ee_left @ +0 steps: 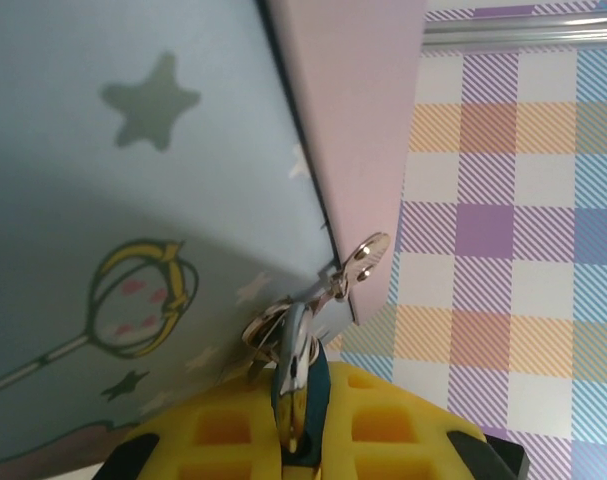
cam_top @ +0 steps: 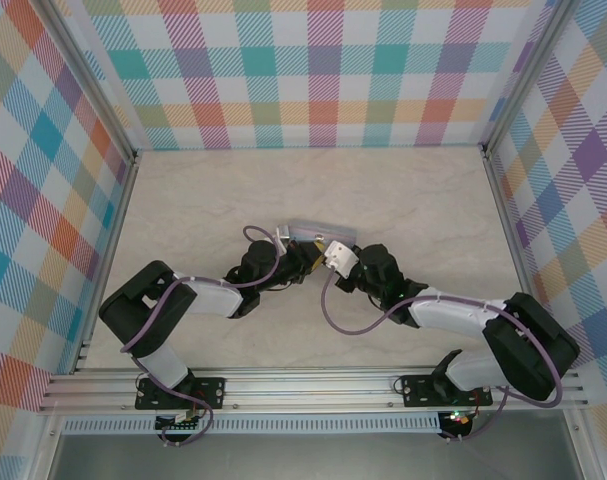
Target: Unlock the padlock with the key
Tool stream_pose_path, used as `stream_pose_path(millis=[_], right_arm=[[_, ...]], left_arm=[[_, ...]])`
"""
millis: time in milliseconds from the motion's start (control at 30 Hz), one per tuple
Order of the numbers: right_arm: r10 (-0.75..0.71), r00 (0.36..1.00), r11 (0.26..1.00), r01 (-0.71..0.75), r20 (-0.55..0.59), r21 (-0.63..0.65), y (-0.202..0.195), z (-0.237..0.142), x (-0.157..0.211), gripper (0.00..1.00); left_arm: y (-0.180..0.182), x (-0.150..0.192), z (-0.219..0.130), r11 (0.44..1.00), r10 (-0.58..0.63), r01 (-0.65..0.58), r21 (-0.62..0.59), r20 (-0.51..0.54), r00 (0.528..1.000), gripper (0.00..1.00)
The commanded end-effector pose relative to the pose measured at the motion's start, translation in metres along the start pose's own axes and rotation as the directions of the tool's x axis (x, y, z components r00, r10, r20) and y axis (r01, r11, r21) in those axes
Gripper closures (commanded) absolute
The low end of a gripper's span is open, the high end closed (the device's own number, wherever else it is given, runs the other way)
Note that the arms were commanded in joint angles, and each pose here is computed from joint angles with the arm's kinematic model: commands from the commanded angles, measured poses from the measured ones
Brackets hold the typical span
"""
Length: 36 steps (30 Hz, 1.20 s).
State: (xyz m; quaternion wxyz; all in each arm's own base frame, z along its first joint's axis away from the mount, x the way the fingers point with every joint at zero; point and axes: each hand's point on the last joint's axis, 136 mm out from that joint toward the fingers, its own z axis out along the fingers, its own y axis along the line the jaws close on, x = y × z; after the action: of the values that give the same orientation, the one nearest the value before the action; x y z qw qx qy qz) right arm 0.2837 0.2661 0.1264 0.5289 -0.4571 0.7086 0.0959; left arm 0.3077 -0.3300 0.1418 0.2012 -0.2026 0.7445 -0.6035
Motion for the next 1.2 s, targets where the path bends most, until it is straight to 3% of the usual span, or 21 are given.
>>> stream_pose_path(millis=[0, 267, 567, 767, 1000, 1167], right_arm=[[0.216, 0.975, 0.965, -0.206, 0.044, -0.163, 0.017, -0.005, -0.027, 0.98], [0.585, 0.81, 0.746, -0.555, -0.038, -0.368, 0.026, -0.009, -0.033, 1.0], [0.765, 0.619, 0.472, -0.727, -0.177, -0.499, 0.021, -0.01, -0.03, 1.0], [0.756, 0.632, 0.518, -0.738, -0.172, -0.433, 0.016, -0.006, -0.016, 0.96], [0.679, 0.704, 0.642, -0.707, -0.209, -0.296, 0.015, -0.012, 0.019, 0.62], [0.688, 0.69, 0.641, -0.723, -0.222, -0.258, 0.011, -0.021, 0.038, 0.5]], left_arm=[[-0.003, -0.001, 0.003, 0.999, 0.039, -0.039, 0.022, 0.0, 0.999, 1.0], [0.007, 0.001, 0.002, 0.996, 0.085, -0.085, 0.008, 0.005, 0.996, 1.0], [0.022, 0.002, 0.003, 0.996, 0.089, -0.089, -0.01, 0.006, 0.996, 1.0], [0.026, 0.0, 0.003, 0.996, 0.087, -0.087, -0.02, 0.014, 0.996, 1.0], [0.037, -0.004, 0.005, 0.995, 0.085, -0.084, -0.048, 0.035, 0.996, 1.0], [0.052, -0.006, 0.008, 0.994, 0.08, -0.077, -0.08, 0.044, 0.996, 1.0]])
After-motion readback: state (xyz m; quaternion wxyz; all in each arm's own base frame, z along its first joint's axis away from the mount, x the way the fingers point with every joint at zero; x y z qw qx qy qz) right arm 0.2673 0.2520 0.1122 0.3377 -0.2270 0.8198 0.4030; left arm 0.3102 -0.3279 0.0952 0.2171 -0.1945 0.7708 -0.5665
